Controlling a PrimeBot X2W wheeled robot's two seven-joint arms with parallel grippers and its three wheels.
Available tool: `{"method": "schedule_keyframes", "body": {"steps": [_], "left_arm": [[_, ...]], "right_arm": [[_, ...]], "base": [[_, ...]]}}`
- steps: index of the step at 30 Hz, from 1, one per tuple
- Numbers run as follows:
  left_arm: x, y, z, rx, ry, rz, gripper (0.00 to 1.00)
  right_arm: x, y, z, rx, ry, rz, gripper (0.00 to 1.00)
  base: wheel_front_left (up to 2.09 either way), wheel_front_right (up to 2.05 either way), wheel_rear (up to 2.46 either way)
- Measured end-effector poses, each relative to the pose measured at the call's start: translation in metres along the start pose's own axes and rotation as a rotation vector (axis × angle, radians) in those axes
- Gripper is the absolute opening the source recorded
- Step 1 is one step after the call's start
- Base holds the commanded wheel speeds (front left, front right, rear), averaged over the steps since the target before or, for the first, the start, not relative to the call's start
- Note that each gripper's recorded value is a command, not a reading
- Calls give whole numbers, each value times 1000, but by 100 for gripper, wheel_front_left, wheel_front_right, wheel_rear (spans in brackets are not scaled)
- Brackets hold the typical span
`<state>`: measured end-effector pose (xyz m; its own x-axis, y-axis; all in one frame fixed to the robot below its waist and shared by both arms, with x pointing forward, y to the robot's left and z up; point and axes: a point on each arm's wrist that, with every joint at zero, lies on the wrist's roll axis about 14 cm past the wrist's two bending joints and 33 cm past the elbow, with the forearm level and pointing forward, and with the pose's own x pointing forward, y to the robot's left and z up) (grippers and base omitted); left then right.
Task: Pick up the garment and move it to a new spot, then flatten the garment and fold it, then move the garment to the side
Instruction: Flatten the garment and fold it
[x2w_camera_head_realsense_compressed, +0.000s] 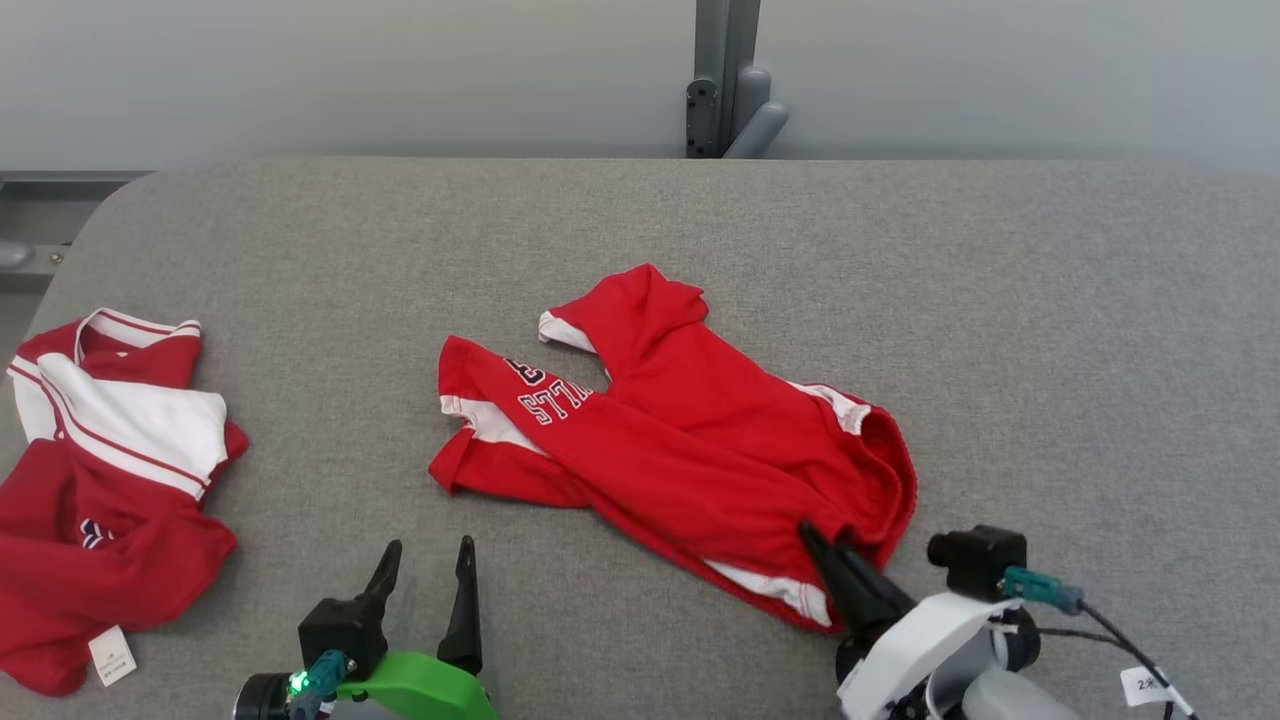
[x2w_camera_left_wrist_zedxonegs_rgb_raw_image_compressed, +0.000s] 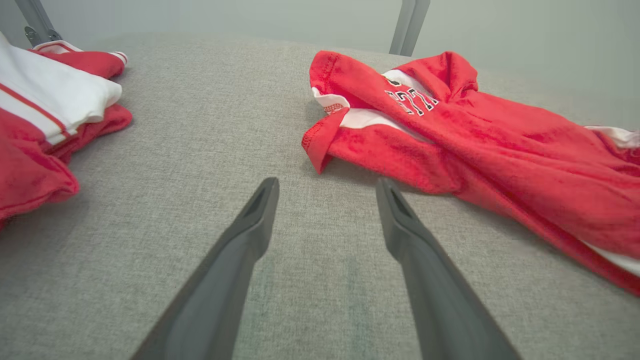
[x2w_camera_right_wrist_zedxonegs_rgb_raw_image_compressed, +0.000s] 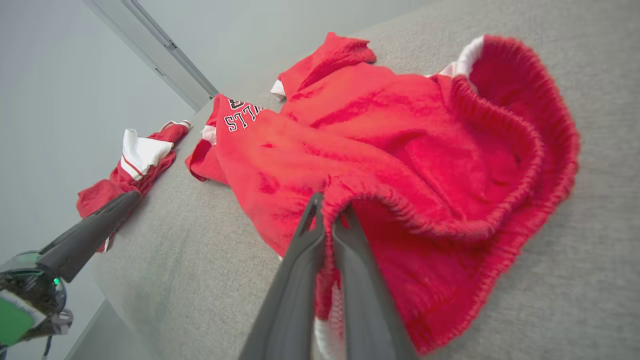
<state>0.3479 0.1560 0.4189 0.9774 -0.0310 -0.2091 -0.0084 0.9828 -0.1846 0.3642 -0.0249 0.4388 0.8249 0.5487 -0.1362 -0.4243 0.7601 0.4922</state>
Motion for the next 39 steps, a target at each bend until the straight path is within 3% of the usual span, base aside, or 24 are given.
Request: {"method": "schedule_keyframes", "body": {"steps": [8,16,18,19,26,32,39], "left_arm": [[12,-18,-1,-2,11,-52,100],[23,-28,0,0,16,-78,100],[24,-28,0,0,18,-78,100],[25,-26,-3,-1,27,-70,100],[27,-19,0,-1,19,-38,100],[21,-7,7,-8,-6,8,100],[14,0,23,19,-65,30,100]], "right_arm": [[20,-49,63,-115,-111,-75,0],[46,-90,73,-227,-40,-131,2],[49,-95,71,-239,-25,-139,24],[54,-106,73,-268,-11,-160,100],[52,-127,97,-329,-57,-240,100],[13,-140,91,-346,-76,-331,100],[-30,-108,86,-322,-176,-343,100]], "base": [[0,0,0],[0,0,0],[0,0,0],[0,0,0],[0,0,0],[0,0,0],[0,0,0]]}}
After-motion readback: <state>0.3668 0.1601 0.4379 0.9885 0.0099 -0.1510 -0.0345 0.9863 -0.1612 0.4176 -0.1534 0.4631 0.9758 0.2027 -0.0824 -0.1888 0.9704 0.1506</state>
